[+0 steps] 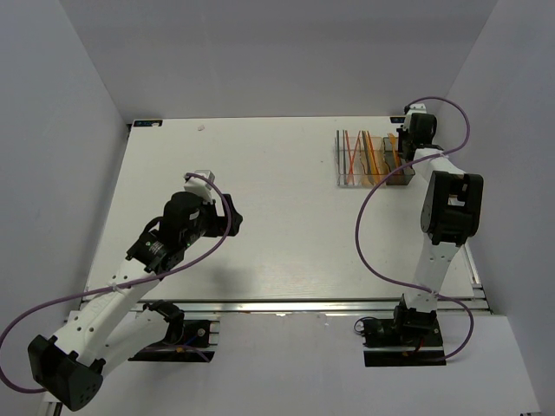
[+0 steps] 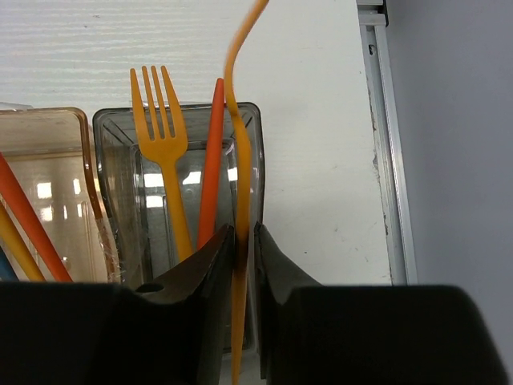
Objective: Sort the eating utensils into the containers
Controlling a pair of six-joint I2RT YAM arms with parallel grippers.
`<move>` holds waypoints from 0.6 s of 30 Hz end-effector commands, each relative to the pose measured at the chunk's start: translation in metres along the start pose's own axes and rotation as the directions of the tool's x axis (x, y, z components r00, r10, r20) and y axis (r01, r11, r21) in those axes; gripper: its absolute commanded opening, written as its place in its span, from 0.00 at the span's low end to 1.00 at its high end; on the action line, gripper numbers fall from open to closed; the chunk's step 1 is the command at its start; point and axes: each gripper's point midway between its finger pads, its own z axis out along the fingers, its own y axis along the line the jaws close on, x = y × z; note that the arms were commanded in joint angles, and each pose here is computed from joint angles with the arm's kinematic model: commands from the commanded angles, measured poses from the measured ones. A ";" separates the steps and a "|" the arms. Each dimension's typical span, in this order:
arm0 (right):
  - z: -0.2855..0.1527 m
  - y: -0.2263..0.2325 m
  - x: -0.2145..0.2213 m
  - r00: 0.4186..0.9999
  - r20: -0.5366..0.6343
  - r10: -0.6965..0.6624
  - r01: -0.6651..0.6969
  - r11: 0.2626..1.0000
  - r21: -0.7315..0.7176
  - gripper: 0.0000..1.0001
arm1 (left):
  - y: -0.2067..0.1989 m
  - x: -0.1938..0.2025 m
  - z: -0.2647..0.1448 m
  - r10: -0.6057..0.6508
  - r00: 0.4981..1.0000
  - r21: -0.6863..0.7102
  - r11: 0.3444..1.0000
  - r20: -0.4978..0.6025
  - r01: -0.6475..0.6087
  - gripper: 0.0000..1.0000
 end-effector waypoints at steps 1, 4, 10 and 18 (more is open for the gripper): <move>0.005 0.000 -0.012 0.999 0.043 0.014 -0.014 1.000 -0.002 0.23 | -0.003 -0.005 -0.003 0.007 1.000 0.016 1.000 0.023 -0.007 0.98; 0.006 -0.001 -0.010 0.999 0.038 0.011 -0.011 1.000 0.002 0.24 | -0.003 -0.006 -0.004 0.007 1.000 0.018 1.000 0.023 -0.007 0.98; 0.002 -0.001 -0.015 0.999 0.050 0.014 -0.014 1.000 0.004 0.47 | -0.001 -0.005 -0.003 0.007 1.000 0.008 1.000 0.021 -0.007 0.98; -0.051 -0.007 -0.072 0.986 0.142 0.085 -0.086 0.996 -0.001 0.88 | 0.018 -0.017 -0.008 -0.028 0.996 -0.109 0.993 0.085 0.037 0.98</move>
